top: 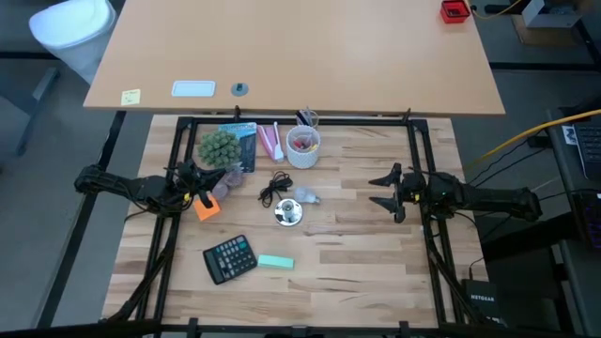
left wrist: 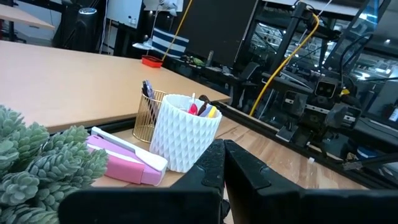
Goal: Screw lightbulb
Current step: Return to Home Position
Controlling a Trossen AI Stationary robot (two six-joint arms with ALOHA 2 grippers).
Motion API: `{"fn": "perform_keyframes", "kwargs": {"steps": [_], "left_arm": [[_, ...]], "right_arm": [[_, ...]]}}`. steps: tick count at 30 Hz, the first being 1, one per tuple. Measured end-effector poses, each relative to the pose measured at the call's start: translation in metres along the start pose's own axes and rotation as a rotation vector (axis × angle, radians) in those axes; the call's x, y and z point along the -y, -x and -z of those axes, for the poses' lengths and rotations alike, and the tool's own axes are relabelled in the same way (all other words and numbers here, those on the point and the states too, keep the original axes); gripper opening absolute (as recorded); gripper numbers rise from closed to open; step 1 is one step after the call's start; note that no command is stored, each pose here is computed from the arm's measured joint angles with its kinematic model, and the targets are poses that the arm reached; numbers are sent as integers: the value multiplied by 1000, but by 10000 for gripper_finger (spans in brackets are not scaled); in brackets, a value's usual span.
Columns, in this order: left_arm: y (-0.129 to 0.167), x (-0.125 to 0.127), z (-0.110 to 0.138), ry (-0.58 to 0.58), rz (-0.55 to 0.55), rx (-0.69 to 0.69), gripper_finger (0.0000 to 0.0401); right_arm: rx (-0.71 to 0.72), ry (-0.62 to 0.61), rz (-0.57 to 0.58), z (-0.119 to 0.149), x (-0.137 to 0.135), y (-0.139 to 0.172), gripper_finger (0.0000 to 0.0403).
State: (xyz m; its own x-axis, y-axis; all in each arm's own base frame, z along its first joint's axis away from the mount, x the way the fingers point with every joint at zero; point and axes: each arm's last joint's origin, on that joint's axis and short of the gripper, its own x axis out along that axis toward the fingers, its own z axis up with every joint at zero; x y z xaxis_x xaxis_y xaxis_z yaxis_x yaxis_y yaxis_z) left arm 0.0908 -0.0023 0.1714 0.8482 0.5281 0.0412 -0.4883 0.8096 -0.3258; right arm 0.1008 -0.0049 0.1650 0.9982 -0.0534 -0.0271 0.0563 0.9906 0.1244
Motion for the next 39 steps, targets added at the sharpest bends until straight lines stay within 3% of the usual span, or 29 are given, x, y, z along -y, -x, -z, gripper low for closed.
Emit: {"fn": "perform_keyframes", "kwargs": {"steps": [13, 23, 39], "left_arm": [[0, 0, 0, -1, 0, -1, 0], [0, 0, 0, -1, 0, 0, 0], [0, 0, 0, -1, 0, -1, 0]], "right_arm": [[2, 6, 20, 1, 1, 0, 264], [77, 229, 87, -6, 2, 4, 264], [74, 230, 113, -5, 3, 4, 264]]}}
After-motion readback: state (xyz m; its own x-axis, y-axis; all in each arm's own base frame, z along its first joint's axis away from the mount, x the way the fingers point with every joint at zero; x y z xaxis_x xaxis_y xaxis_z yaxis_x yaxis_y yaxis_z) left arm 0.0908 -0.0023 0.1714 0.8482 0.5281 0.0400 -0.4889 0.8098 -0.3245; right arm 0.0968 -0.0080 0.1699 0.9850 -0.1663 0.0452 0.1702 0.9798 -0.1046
